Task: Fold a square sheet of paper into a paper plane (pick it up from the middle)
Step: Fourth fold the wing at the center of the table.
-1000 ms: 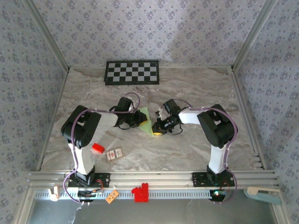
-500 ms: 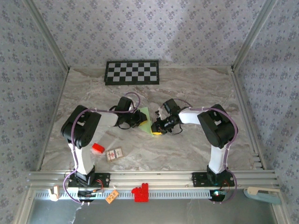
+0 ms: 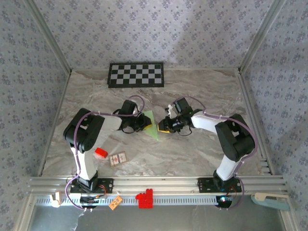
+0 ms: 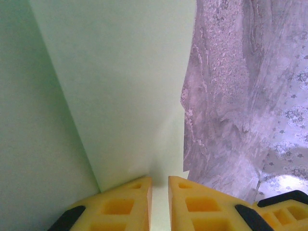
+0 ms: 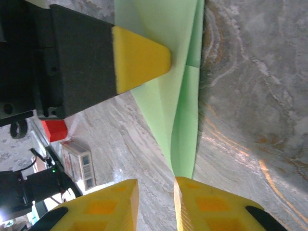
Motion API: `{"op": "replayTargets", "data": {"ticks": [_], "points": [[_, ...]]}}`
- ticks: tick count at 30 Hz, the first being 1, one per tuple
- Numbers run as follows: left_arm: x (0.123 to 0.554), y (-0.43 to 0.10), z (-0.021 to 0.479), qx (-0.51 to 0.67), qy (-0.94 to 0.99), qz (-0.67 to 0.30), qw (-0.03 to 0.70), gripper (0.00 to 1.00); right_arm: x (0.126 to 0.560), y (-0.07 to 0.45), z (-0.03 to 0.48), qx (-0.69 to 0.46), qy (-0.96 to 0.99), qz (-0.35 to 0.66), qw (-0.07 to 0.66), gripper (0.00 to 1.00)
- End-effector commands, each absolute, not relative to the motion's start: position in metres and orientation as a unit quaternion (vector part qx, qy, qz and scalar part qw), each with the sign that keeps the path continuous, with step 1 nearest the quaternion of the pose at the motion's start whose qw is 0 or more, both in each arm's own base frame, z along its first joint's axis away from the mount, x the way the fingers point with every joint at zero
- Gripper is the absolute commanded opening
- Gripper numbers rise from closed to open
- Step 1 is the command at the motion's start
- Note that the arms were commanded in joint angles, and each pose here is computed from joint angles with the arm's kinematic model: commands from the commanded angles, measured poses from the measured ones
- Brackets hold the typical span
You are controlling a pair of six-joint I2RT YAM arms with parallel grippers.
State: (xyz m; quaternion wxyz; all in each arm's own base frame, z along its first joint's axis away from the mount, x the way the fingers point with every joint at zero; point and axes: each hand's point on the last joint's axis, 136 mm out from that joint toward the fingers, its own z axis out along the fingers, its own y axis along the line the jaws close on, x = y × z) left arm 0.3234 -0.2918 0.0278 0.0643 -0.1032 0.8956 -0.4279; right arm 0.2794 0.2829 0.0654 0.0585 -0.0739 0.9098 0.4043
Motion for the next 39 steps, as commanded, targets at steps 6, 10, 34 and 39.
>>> {"op": "replayTargets", "data": {"ticks": [6,10,34,39], "points": [[0.321,-0.292,0.021,-0.099,0.901,-0.418,0.058,0.17,0.284,0.291,0.045,-0.082,0.924,0.371,0.050,0.27],[0.321,-0.292,0.022,-0.099,0.901,-0.418,0.058,0.17,0.288,0.298,0.040,-0.087,0.924,0.370,0.046,0.27],[0.321,-0.292,0.018,-0.107,0.902,-0.415,0.052,0.17,0.287,0.313,0.022,-0.115,0.928,0.352,0.033,0.27],[0.321,-0.292,0.019,-0.109,0.901,-0.416,0.053,0.16,0.286,0.312,0.016,-0.123,0.935,0.331,0.034,0.26]]}}
